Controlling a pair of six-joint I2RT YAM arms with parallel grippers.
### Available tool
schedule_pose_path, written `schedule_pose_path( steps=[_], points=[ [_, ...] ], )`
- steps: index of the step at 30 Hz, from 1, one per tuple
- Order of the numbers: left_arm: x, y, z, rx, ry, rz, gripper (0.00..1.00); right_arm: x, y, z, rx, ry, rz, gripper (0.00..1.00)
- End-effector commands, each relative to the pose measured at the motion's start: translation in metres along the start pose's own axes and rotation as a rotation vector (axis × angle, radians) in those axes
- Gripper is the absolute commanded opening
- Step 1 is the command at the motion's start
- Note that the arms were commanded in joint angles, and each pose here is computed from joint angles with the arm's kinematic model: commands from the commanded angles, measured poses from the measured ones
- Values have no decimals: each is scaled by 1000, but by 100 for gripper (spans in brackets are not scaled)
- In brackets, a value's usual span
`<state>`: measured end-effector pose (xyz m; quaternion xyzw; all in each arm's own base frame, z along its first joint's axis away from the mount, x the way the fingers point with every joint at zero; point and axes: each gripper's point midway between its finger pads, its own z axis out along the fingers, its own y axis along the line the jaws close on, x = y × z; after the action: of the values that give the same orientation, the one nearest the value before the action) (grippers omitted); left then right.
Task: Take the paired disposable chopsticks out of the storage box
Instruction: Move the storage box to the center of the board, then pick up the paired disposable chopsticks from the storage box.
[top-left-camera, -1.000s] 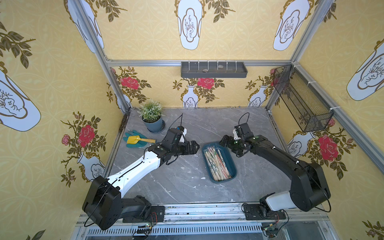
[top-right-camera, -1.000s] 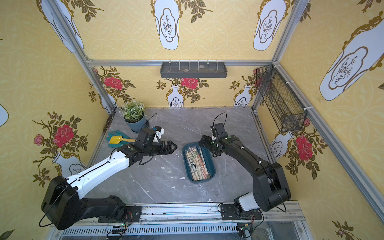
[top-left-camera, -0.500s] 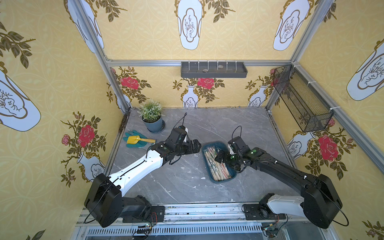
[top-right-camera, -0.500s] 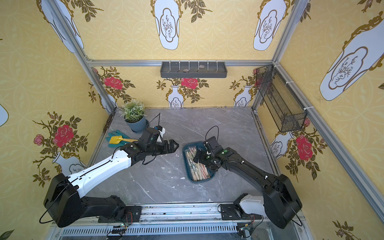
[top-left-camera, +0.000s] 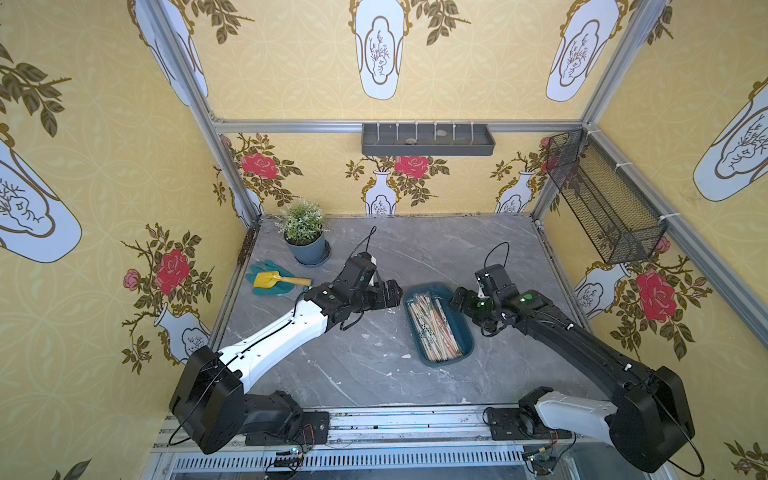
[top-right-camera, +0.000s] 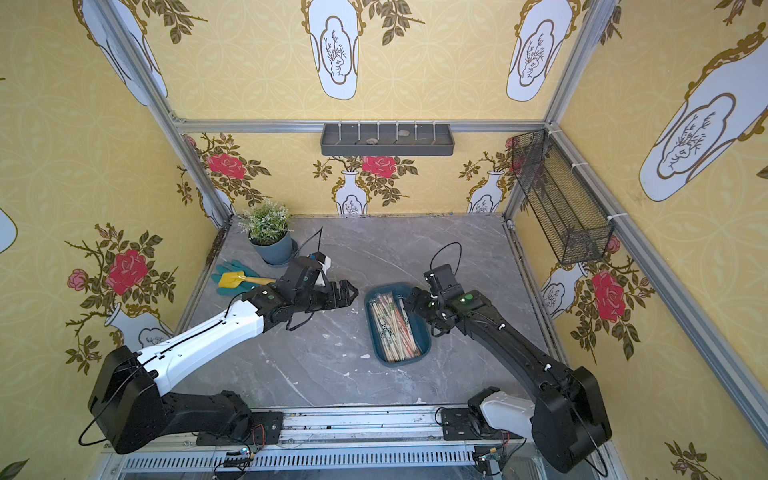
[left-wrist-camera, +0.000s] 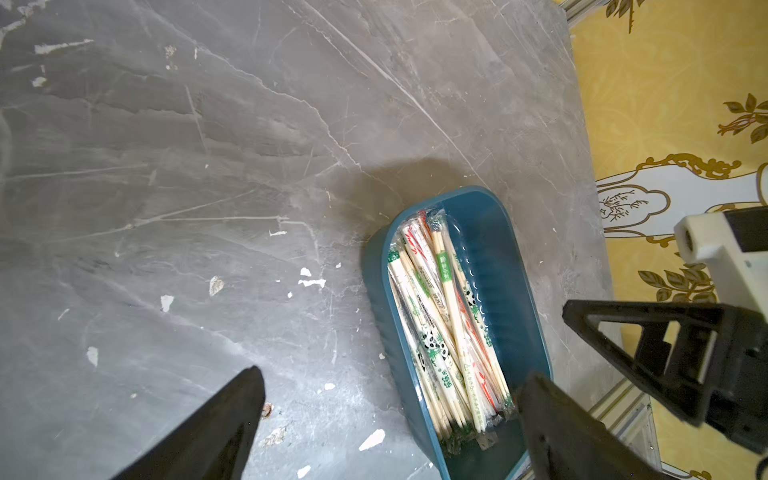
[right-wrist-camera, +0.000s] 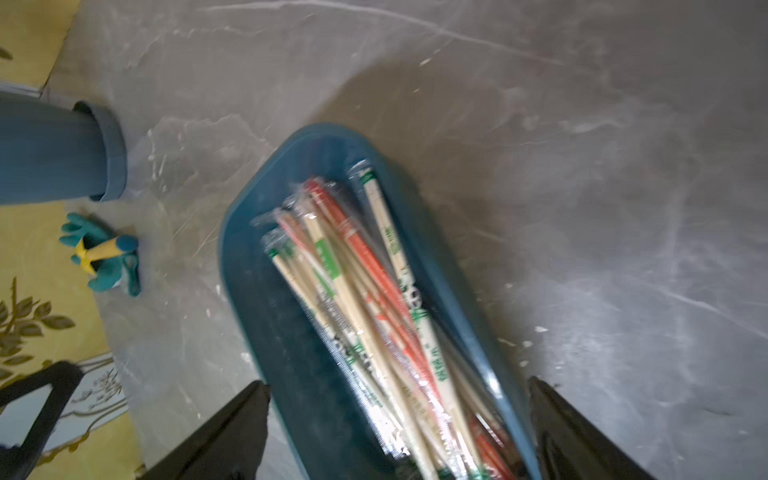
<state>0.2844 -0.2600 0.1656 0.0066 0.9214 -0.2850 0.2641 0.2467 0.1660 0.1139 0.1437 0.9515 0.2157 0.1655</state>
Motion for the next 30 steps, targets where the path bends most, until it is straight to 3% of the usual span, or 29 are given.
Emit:
schedule_pose_path(
  steps=[1,6,18,26,30],
  points=[
    [-1,1,1,-10,1,13,100,2,-20,2,23,27,-1,97],
    [-1,-1,3,-9,8,21,100,16,-18,14,-35,78,33,97],
    [0,-5,6,-8,14,26,100,52,36,22,-124,131,-42,97],
    [8,-22,9,1,30,65,100,27,14,-5,-69,17,-18,97],
    [22,-33,24,-28,70,77,93,15,-3,-12,-81,-2,18,97]
  ],
)
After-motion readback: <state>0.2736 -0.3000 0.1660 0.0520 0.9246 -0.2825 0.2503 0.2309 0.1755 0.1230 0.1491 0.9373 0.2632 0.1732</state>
